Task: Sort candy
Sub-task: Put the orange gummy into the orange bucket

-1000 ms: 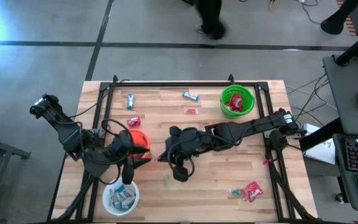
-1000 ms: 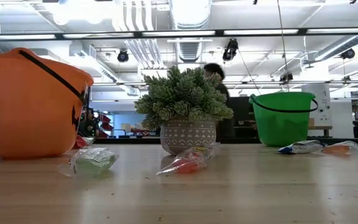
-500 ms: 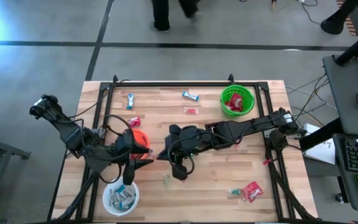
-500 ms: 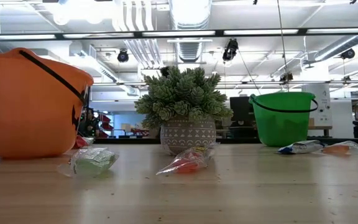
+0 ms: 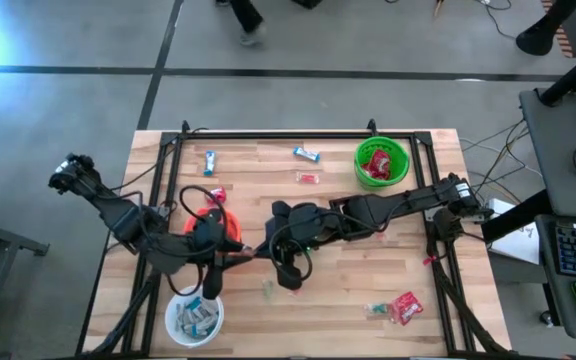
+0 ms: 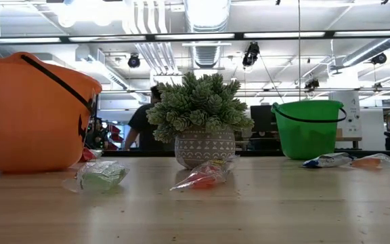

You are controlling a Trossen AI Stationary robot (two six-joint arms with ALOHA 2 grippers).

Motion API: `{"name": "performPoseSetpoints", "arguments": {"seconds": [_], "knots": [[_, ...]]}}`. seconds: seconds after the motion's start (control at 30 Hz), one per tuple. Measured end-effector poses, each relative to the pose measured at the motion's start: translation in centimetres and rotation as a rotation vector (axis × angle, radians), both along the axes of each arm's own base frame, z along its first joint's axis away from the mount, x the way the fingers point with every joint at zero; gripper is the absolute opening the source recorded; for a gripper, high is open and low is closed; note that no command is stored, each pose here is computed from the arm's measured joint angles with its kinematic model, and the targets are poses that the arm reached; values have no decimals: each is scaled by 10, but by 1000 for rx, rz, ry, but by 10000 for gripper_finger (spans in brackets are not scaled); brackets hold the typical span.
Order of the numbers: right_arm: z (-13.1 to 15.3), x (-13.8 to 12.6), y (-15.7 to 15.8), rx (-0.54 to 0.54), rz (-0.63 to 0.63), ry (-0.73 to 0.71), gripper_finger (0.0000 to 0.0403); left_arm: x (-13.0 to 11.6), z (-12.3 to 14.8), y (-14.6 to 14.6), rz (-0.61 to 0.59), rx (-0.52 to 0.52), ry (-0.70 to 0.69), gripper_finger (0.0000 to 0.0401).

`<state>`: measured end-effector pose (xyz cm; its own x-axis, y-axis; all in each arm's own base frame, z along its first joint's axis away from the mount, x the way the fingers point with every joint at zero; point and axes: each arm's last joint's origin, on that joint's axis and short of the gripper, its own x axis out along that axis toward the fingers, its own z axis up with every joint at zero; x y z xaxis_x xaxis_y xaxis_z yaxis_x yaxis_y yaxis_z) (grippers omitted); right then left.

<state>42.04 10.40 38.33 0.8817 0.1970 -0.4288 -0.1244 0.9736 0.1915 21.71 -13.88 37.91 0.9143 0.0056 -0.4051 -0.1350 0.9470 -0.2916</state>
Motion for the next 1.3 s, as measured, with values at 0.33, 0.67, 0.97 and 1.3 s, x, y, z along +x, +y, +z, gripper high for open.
{"name": "performPoseSetpoints", "arguments": {"seconds": [0.33,0.67,0.97,1.3], "knots": [[-1,0,0,-9,3,7,13,0,-2,0,-28,30,18,8],[-2,3,-13,-28,-23,7,59,-3,-5,9,-24,61,78,1],[3,7,-50,-28,-115,-6,159,-14,-9,31,36,92,191,0],[-2,-17,-100,-100,-195,228,189,-43,-12,60,149,78,359,0]]}}
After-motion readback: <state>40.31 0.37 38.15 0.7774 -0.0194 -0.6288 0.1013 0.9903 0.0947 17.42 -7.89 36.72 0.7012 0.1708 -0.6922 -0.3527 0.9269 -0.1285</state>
